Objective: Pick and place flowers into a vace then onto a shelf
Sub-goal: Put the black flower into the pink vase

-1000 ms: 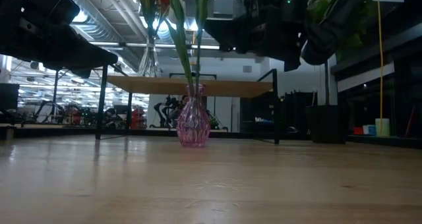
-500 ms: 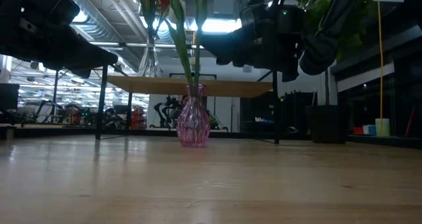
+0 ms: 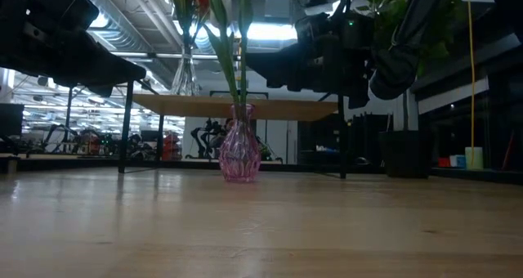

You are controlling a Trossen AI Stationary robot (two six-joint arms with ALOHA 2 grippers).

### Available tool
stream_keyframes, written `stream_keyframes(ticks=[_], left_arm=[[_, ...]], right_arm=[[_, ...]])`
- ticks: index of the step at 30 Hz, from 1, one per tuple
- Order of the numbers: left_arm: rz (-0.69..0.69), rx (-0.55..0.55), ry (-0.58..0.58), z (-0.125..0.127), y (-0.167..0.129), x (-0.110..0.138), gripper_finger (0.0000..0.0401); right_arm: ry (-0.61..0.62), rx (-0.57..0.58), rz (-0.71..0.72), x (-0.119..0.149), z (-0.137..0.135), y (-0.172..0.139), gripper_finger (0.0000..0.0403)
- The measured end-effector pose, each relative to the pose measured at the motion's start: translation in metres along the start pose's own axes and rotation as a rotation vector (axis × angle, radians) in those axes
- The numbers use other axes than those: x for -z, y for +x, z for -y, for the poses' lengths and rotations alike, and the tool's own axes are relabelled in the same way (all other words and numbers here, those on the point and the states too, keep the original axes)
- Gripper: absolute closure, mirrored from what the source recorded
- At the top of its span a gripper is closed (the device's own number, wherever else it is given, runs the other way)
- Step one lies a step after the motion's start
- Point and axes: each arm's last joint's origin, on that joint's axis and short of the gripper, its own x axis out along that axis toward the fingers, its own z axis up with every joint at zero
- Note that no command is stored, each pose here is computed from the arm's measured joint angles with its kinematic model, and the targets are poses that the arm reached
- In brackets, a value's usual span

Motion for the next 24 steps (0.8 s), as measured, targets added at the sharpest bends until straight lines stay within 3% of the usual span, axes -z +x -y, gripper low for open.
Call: stream_keyframes(ticks=[24], left_arm=[[0.000, 0.001, -0.001, 0.0001, 0.0000, 0.0000, 0.0396]], right_arm=[[0.054, 0.004, -0.073, 0.0086, 0.0033, -0.0035, 0.0388]])
